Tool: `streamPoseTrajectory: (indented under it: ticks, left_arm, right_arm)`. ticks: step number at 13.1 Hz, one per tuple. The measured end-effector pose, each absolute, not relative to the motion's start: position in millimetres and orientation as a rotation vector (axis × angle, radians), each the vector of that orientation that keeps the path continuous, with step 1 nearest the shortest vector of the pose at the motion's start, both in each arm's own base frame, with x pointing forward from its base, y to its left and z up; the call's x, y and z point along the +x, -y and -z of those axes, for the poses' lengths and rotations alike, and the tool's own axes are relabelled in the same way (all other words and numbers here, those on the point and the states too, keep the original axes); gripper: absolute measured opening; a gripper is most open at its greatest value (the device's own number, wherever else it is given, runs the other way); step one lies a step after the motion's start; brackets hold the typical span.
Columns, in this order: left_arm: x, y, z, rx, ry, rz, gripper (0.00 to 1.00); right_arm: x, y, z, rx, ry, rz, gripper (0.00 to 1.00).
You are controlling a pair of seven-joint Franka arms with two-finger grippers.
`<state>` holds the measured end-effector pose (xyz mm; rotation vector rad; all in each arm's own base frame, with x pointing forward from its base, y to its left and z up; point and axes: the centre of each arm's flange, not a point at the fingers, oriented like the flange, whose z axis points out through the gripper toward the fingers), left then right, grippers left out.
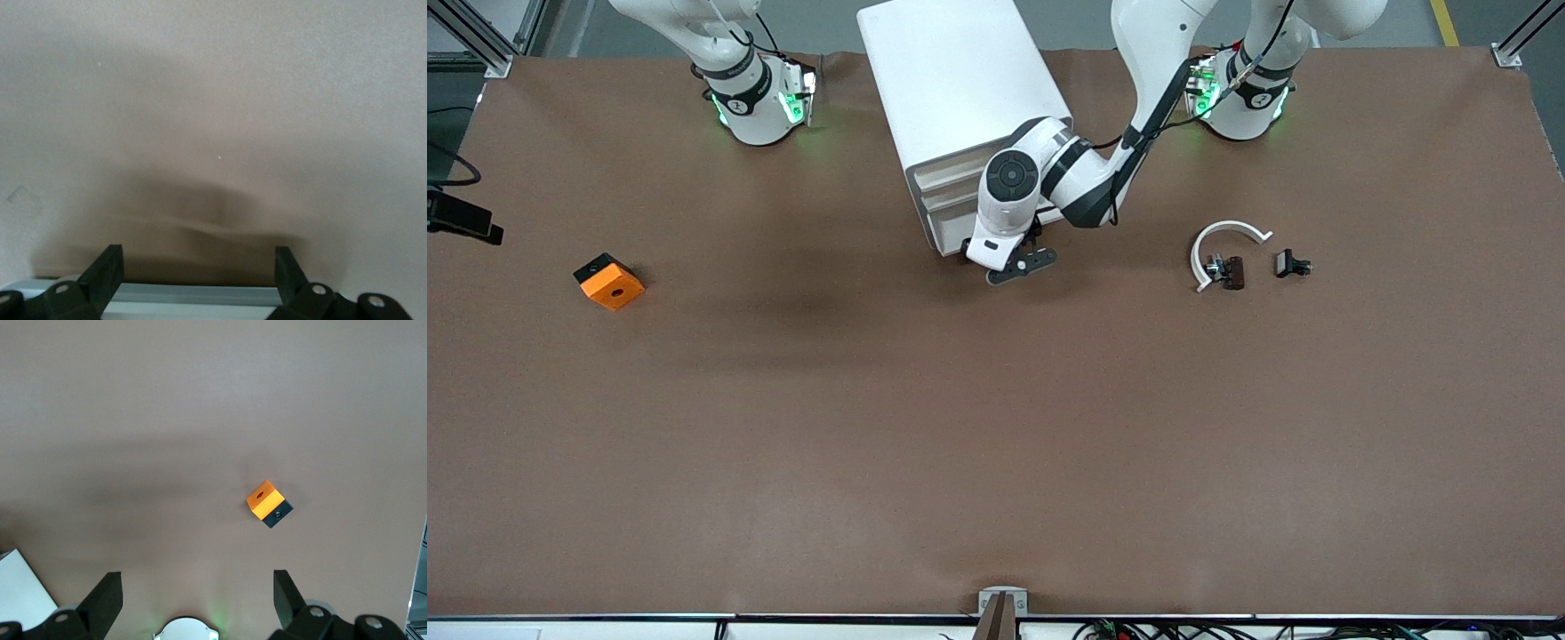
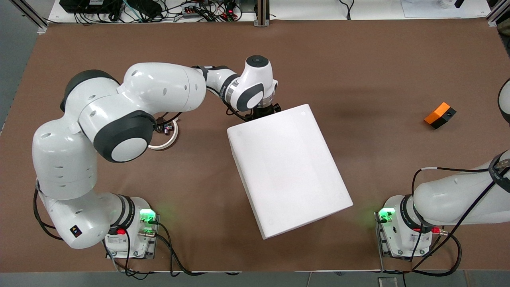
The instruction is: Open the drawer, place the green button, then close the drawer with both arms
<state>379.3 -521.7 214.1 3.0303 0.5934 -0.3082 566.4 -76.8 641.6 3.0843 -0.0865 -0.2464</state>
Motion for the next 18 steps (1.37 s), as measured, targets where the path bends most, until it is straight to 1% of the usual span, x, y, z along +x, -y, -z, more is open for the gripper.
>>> streamPoseTrajectory:
  ticks: [4, 11, 15, 18]
  left_arm:
    - [371.2, 532.9, -223.7, 3.056, -0.583, 0.348, 1.00]
    - [346.1, 553.1, -228.6, 3.064, -0.604, 0.355, 1.00]
    - [338.2, 556.6, -228.2, 3.077, -0.604, 0.368, 1.00]
    - [336.3, 559.0, -229.6, 3.077, -0.596, 0.366, 1.00]
  right_arm:
    - [559.2, 76.1, -649.7, 3.091, 0.084, 0.251, 1.00]
    - [540.1, 69.1, -668.2, 3.149, 0.067, 0.189, 1.00]
    - [525.1, 70.5, -661.8, 3.156, 0.068, 0.079, 1.00]
    - [509.3, 69.3, -660.8, 3.161, 0.065, 0.057, 1.00]
